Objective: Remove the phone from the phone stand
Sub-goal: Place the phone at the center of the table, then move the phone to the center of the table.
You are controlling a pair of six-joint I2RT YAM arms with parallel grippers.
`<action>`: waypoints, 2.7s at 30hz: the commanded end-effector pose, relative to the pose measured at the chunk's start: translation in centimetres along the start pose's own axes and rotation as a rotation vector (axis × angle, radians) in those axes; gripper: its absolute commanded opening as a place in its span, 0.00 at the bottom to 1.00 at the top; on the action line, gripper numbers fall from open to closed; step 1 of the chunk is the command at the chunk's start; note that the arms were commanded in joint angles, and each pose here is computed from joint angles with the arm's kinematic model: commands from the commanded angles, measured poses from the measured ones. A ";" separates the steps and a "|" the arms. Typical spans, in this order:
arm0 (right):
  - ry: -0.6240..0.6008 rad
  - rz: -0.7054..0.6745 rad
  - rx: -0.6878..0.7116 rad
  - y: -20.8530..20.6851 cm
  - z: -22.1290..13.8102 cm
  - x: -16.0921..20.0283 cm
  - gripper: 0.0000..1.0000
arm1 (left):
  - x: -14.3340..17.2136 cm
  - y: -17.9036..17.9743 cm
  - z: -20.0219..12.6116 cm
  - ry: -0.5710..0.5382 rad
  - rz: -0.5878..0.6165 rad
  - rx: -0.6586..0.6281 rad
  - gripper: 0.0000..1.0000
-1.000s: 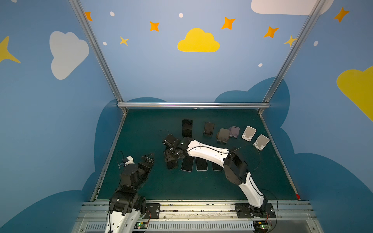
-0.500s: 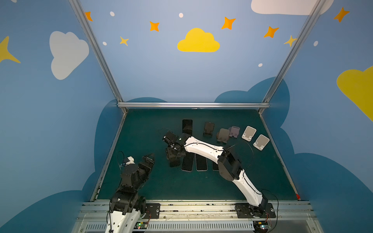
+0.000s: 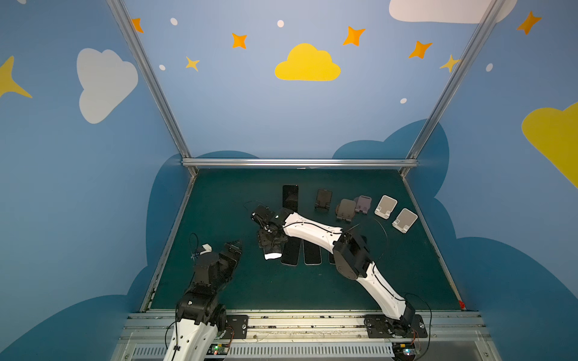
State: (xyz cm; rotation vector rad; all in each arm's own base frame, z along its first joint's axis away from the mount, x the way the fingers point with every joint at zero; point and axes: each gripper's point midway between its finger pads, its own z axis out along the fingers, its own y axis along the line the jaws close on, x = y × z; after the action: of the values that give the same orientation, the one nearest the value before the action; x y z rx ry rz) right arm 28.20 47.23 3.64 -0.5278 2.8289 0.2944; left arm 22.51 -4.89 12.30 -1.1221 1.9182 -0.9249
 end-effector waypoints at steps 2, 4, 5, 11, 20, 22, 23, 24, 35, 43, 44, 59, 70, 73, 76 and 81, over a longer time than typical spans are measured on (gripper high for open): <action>0.017 -0.019 0.092 -1.8 2.1 0.3 0.75 | -0.6 -0.8 0.1 -0.027 0.022 0.022 1.00; 0.018 0.000 0.101 -1.9 2.5 0.3 0.75 | -0.7 -0.7 0.2 -0.031 0.022 0.023 1.00; 0.018 0.012 0.104 -2.0 2.8 0.3 0.75 | -0.8 -0.8 0.2 -0.034 0.022 0.026 1.00; 0.035 0.033 0.100 -1.9 4.3 0.7 0.75 | -0.8 -0.8 0.3 -0.035 0.031 0.021 1.00; 0.050 0.016 0.161 -2.6 6.1 2.0 0.77 | -0.8 -0.7 0.3 -0.037 0.025 0.020 1.00; 0.051 0.022 0.169 -2.8 5.9 2.1 0.78 | -0.8 -0.6 0.2 -0.038 0.033 0.012 1.00; 0.049 0.018 0.169 -2.8 5.9 2.2 0.78 | -0.9 -0.6 0.2 -0.038 0.037 0.009 1.00; 0.048 0.015 0.168 -2.8 5.8 2.3 0.78 | -0.8 -0.5 0.2 -0.037 0.040 0.006 1.00; 0.000 -0.002 0.179 -4.0 4.4 0.7 0.80 | -1.0 -0.7 -0.4 -0.048 0.038 0.006 1.00; -0.063 -0.058 0.027 -0.6 -0.5 -1.2 0.86 | -1.5 -2.5 -1.1 -0.052 0.030 0.028 1.00; -0.075 -0.058 0.027 -0.6 -1.3 -1.5 0.86 | -1.5 -2.9 -1.3 -0.052 0.031 0.035 1.00; -0.345 -0.045 0.109 -6.9 -13.0 -5.9 0.87 | -1.2 -5.6 0.1 0.017 0.032 0.064 1.00; -0.561 0.139 0.183 -19.2 -15.9 -10.3 0.86 | 2.1 -6.0 3.1 0.198 0.071 0.063 1.00; -0.589 0.098 0.173 -18.6 -15.0 -11.2 0.86 | 2.7 -5.8 3.8 0.221 0.092 0.042 1.00; -0.595 0.096 0.160 -18.4 -14.8 -11.7 0.86 | 3.0 -5.3 4.3 0.238 0.128 0.009 1.00; -0.622 0.092 0.107 -17.4 -15.2 -12.2 0.86 | 0.7 -3.2 6.7 0.106 0.152 -0.094 1.00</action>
State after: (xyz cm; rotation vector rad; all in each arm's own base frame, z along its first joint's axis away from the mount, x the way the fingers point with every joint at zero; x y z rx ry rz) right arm 42.21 30.76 17.60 -0.2187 2.2979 0.2121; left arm 27.45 -9.72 11.54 -0.9844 2.1842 -0.9449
